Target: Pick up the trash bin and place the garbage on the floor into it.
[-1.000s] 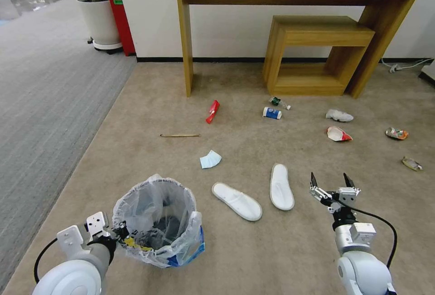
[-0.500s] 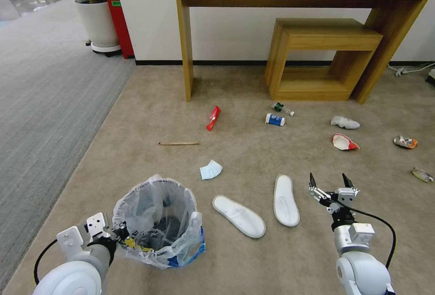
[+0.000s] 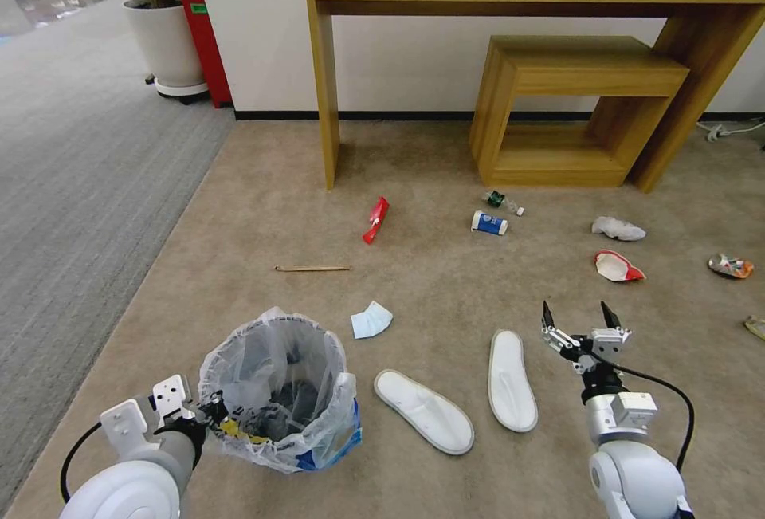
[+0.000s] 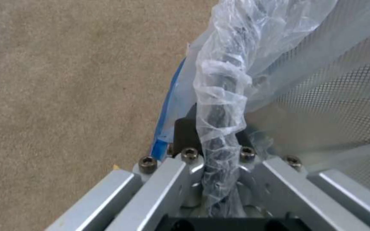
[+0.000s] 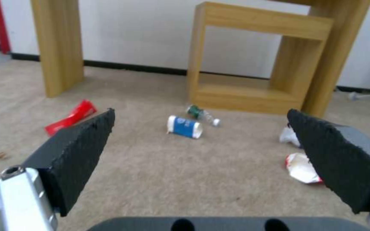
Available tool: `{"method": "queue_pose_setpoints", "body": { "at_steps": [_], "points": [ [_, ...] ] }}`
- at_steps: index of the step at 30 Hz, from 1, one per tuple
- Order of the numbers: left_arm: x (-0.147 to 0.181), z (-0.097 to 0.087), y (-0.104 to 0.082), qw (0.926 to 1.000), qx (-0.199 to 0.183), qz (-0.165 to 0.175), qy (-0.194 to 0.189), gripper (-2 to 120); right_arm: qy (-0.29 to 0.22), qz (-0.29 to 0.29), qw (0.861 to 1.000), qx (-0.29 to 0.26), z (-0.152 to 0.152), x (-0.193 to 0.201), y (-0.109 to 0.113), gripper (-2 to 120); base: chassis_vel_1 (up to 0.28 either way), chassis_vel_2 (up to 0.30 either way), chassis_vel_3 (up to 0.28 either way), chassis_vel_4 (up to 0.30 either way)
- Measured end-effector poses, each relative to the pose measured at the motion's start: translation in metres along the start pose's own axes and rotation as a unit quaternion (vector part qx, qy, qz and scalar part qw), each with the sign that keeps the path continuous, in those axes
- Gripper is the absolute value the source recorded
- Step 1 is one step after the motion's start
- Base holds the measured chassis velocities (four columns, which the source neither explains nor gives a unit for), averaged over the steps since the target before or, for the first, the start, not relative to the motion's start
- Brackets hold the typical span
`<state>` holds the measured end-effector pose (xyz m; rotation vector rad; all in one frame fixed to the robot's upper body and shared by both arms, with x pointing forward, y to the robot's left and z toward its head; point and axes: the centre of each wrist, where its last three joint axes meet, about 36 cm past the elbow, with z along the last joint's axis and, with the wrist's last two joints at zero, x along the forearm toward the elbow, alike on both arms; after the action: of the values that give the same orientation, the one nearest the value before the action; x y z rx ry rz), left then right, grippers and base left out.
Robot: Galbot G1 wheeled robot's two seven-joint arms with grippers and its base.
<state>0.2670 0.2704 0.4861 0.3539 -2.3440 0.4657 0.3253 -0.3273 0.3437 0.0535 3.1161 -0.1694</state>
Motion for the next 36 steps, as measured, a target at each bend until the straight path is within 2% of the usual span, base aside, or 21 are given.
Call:
{"method": "queue_pose_setpoints", "body": {
  "at_steps": [6, 8, 9, 11, 17, 21, 22, 25, 26, 29, 36],
  "points": [
    [-0.001, 0.001, 0.000, 1.0000, 0.000, 0.000, 0.001, 0, 0.022, -0.063, 0.997, -0.038, -0.008, 0.003, -0.008, 100, 0.000, 0.000, 0.000, 0.000],
    [-0.003, 0.001, -0.001, 1.0000, 0.000, 0.000, 0.002, 0, 0.025, -0.119, 0.990, -0.066, -0.011, 0.004, -0.016, 100, 0.000, 0.000, 0.000, 0.000],
    [-0.003, 0.001, -0.001, 1.0000, 0.000, 0.000, 0.002, 0, 0.025, -0.119, 0.990, -0.066, -0.011, 0.004, -0.016, 100, 0.000, 0.000, 0.000, 0.000],
    [-0.004, 0.002, -0.001, 1.0000, 0.000, 0.000, 0.004, 0, 0.022, -0.171, 0.982, -0.073, -0.012, 0.003, -0.025, 100, 0.000, 0.000, 0.000, 0.000],
    [-0.007, 0.003, -0.001, 1.0000, 0.000, -0.001, 0.005, 0, 0.034, -0.233, 0.971, -0.049, -0.014, 0.007, -0.044, 100, 0.000, 0.000, 0.000, 0.000],
    [-0.009, 0.004, -0.001, 1.0000, 0.000, 0.000, 0.006, 0, 0.037, -0.298, 0.954, -0.020, -0.012, 0.010, -0.058, 100, 0.000, 0.000, 0.000, 0.000],
    [-0.009, 0.004, -0.001, 1.0000, 0.000, 0.000, 0.006, 0, 0.037, -0.298, 0.954, -0.020, -0.012, 0.010, -0.058, 100, 0.000, 0.000, 0.000, 0.000],
    [-0.011, 0.005, -0.002, 1.0000, -0.001, 0.000, 0.008, 0, 0.046, -0.347, 0.937, -0.001, -0.008, 0.014, -0.067, 97, 0.000, 0.000, 0.000, 0.000],
    [-0.011, 0.005, -0.002, 1.0000, -0.001, 0.000, 0.008, 0, 0.046, -0.347, 0.937, -0.001, -0.008, 0.014, -0.067, 97, 0.000, 0.000, 0.000, 0.000],
    [-0.011, 0.005, -0.002, 1.0000, -0.002, 0.000, 0.009, 0, 0.056, -0.382, 0.922, 0.014, -0.003, 0.018, -0.072, 96, 0.000, 0.000, 0.000, 0.000],
    [-0.012, 0.006, -0.002, 1.0000, -0.003, 0.000, 0.009, 0, 0.085, -0.409, 0.908, 0.027, 0.007, 0.030, -0.066, 89, 0.000, 0.000, 0.000, 0.000]
  ]
}}
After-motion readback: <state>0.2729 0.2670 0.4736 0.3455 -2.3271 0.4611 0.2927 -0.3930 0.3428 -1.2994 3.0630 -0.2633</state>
